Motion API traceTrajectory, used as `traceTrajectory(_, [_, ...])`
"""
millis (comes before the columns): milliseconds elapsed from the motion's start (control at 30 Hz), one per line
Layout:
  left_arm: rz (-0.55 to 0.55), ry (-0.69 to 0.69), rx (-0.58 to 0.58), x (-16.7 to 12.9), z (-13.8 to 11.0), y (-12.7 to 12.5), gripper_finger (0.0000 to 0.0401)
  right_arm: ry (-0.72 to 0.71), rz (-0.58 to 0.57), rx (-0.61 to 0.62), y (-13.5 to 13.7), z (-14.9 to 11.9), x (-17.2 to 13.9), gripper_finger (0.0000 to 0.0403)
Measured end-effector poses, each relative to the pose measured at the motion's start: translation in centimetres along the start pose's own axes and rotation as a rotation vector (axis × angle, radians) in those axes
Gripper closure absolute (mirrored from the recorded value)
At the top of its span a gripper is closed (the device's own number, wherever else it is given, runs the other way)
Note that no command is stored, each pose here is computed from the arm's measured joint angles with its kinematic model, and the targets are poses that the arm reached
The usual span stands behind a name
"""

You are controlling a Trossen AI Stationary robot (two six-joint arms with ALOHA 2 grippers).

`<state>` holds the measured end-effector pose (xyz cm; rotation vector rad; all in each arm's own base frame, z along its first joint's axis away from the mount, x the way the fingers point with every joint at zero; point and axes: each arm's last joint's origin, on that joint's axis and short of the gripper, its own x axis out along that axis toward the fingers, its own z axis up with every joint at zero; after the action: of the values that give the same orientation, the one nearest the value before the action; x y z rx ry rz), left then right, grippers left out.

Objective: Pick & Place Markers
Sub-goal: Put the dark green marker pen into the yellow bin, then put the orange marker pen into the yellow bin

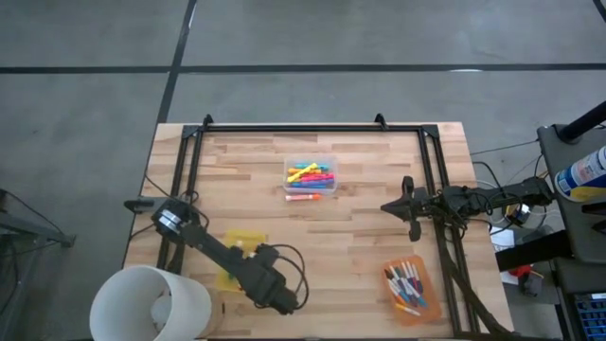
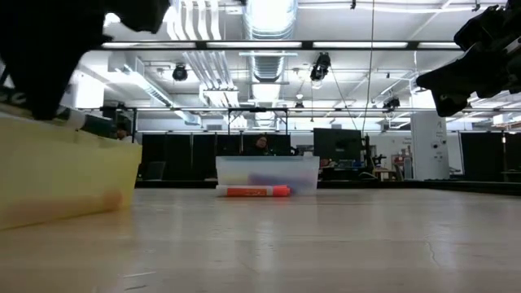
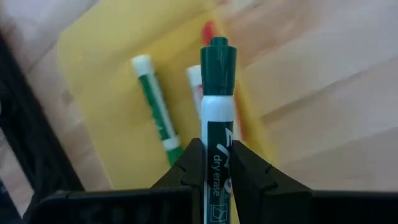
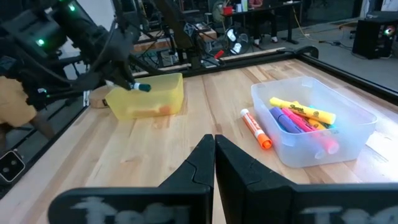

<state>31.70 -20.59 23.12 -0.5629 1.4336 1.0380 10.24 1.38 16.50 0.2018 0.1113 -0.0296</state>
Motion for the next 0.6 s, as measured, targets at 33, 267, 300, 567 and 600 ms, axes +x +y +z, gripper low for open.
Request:
traceTrajectory(33, [0.014, -0.002, -0.016, 0.3, -0.1, 0.1, 0.0361, 0.000, 0.000, 0.000, 0.0, 0.0, 0.0, 0.0394])
traceTrajectory(267, [0.100, -0.008, -0.052, 2.4, -0.5, 0.6, 0.0361, -0.001, 0.000, 0.000, 0.0, 0.0, 0.0, 0.0394])
traceTrajectory(300, [0.106, -0.008, -0.055, 2.5, -0.4, 0.6, 0.0361, 0.000, 0.000, 0.000, 0.0, 0.0, 0.0, 0.0394])
traceTrajectory(567, [0.119, -0.003, 0.007, 2.9, -0.3, 0.7, 0.0218, 0.000, 0.000, 0.000, 0.0, 0.0, 0.0, 0.0394])
traceTrajectory(600, [0.116, -0.002, 0.020, 2.8, -0.2, 0.7, 0.0200, -0.001, 0.000, 0.000, 0.0, 0.0, 0.0, 0.0394])
